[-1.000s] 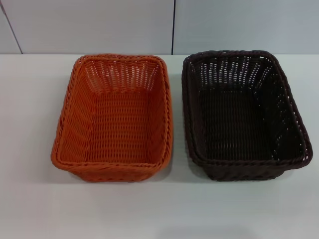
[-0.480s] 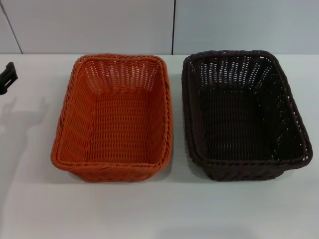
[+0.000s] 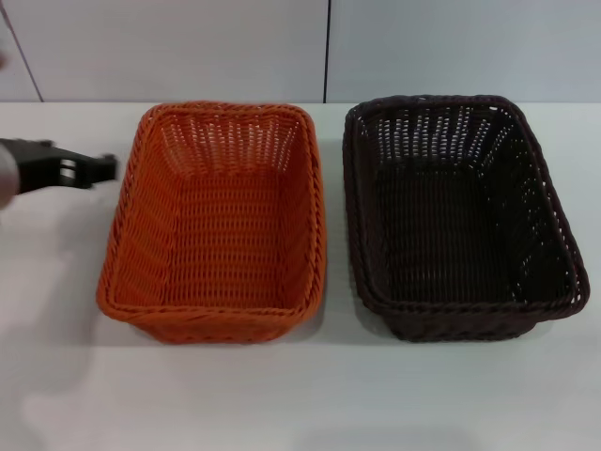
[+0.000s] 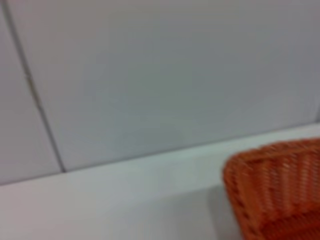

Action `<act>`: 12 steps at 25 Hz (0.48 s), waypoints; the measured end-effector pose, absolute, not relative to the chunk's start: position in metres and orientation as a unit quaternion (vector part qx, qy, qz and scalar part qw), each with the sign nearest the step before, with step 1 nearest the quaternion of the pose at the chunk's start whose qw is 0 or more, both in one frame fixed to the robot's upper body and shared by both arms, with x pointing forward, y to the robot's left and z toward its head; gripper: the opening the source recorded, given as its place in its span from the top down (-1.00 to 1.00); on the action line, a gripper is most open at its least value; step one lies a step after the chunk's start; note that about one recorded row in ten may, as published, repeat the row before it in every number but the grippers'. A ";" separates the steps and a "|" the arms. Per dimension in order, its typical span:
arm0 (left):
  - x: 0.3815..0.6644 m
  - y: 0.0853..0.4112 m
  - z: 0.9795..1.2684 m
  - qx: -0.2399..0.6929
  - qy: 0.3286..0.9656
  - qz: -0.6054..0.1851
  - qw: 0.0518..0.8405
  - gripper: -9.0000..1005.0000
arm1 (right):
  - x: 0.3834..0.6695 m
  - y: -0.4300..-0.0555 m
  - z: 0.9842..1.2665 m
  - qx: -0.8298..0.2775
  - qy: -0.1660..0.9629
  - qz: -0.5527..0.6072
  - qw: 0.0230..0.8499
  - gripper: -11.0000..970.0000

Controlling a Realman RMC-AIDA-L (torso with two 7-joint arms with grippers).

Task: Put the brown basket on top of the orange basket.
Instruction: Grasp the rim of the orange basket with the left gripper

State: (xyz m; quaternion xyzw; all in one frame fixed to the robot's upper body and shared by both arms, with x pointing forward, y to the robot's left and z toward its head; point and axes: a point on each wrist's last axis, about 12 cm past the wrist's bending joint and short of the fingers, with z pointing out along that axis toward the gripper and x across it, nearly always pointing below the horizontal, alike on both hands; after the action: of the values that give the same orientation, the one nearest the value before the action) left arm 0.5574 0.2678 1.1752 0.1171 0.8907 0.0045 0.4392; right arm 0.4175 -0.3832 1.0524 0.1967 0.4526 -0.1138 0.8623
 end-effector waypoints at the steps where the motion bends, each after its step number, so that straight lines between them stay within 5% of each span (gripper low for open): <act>1: 0.559 0.259 1.174 0.129 0.896 -0.001 0.425 -0.39 | 0.417 -0.383 1.052 0.196 0.453 -0.113 0.862 -0.72; 12: 0.566 0.247 1.149 0.146 0.916 -0.007 0.375 -0.33 | 0.412 -0.384 1.050 0.198 0.455 -0.118 0.860 -0.72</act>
State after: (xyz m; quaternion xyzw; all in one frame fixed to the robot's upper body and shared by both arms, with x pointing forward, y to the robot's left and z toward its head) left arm 0.5659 0.2469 1.1486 0.1464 0.9155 -0.0073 0.3746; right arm 0.4116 -0.3837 1.0505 0.1978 0.4549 -0.1179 0.8603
